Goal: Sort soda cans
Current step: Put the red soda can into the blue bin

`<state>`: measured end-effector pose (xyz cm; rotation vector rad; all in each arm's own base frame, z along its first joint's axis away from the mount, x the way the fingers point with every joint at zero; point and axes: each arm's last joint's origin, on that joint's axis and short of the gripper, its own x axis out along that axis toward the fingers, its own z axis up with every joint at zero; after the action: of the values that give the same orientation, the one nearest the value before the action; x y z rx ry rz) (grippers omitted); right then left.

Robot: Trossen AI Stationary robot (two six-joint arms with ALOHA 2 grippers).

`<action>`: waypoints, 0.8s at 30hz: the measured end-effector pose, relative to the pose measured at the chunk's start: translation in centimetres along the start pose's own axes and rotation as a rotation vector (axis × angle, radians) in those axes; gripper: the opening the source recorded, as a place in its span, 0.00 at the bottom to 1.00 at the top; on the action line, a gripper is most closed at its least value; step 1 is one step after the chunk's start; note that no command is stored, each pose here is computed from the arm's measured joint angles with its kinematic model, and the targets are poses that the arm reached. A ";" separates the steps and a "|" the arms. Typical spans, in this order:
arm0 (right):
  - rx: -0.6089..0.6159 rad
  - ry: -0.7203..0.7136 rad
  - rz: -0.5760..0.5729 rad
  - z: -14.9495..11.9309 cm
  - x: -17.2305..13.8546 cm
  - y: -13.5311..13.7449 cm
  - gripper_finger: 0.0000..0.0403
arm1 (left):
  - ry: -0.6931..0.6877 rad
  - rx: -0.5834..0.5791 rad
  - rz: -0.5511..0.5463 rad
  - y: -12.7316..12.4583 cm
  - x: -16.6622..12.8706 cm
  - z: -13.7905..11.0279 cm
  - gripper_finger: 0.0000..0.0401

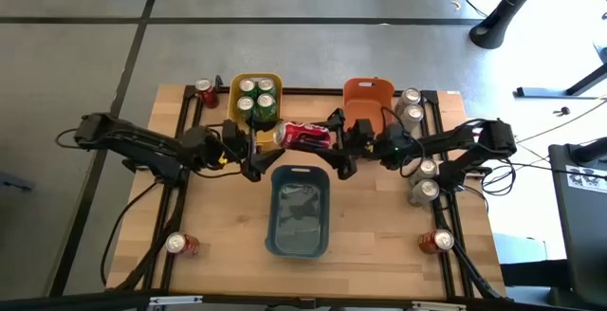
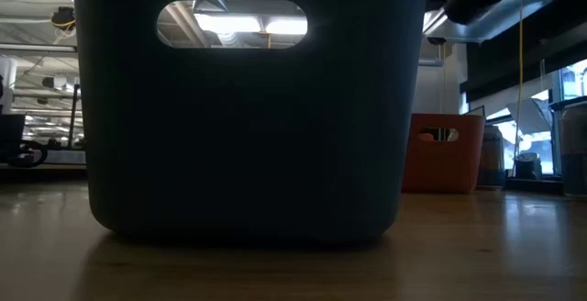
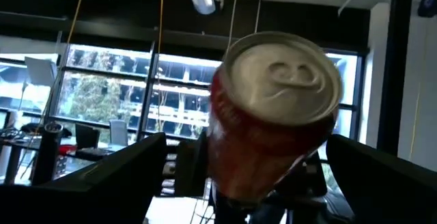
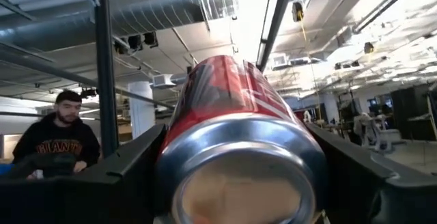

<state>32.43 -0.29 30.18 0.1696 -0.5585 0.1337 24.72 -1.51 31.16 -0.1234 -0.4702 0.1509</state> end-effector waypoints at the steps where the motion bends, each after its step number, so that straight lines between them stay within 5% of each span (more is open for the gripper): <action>1: 0.000 0.004 -0.008 -0.2 0.1 -0.1 0.73 | -0.011 0.002 -0.001 -0.1 0.0 0.0 0.97; 14: 0.021 0.046 -0.033 -2.4 1.7 -0.7 0.73 | -0.056 0.045 -0.026 -0.4 1.0 1.4 0.97; 24: -0.009 -0.033 -0.007 -1.6 1.9 -0.6 0.73 | -0.063 0.034 -0.029 -0.4 1.0 1.5 0.97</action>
<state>34.99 -0.40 29.80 0.1653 -0.5908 0.1214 24.96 -1.64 32.95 -0.0783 -0.5312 0.1345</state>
